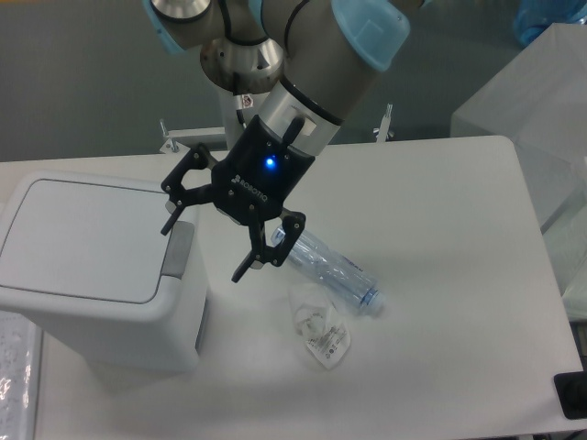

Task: Open the trash can
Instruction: 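Lower the gripper finger onto the grey latch of the lid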

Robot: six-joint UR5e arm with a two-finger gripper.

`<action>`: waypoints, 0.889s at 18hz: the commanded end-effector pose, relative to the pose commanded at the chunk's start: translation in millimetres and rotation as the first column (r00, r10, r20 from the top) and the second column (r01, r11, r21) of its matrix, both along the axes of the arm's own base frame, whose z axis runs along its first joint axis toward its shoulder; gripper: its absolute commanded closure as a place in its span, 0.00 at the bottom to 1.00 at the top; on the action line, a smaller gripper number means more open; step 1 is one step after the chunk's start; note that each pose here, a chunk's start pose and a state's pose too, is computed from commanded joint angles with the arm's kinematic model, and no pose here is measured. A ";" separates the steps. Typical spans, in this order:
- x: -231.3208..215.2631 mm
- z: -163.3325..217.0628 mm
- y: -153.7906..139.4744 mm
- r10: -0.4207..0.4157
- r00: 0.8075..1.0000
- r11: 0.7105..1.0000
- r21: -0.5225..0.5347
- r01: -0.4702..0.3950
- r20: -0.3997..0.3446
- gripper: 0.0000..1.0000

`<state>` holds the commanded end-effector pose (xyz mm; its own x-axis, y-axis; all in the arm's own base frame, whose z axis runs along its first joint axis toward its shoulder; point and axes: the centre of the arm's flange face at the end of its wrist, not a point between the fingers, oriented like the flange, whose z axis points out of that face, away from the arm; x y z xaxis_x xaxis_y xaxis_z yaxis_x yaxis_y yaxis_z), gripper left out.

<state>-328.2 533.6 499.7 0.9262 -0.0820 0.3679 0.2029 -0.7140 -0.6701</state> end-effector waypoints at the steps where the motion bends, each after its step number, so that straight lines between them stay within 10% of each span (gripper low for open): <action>1: -0.1 -4.1 -0.1 0.003 1.000 1.000 0.008 -0.003 -0.014 0.00; 16: 10.1 -40.7 -9.2 0.005 1.000 1.000 -0.008 -0.005 -0.006 0.00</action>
<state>-318.1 524.4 458.9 0.9287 -0.0744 0.3633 0.2028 -0.7182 -0.6656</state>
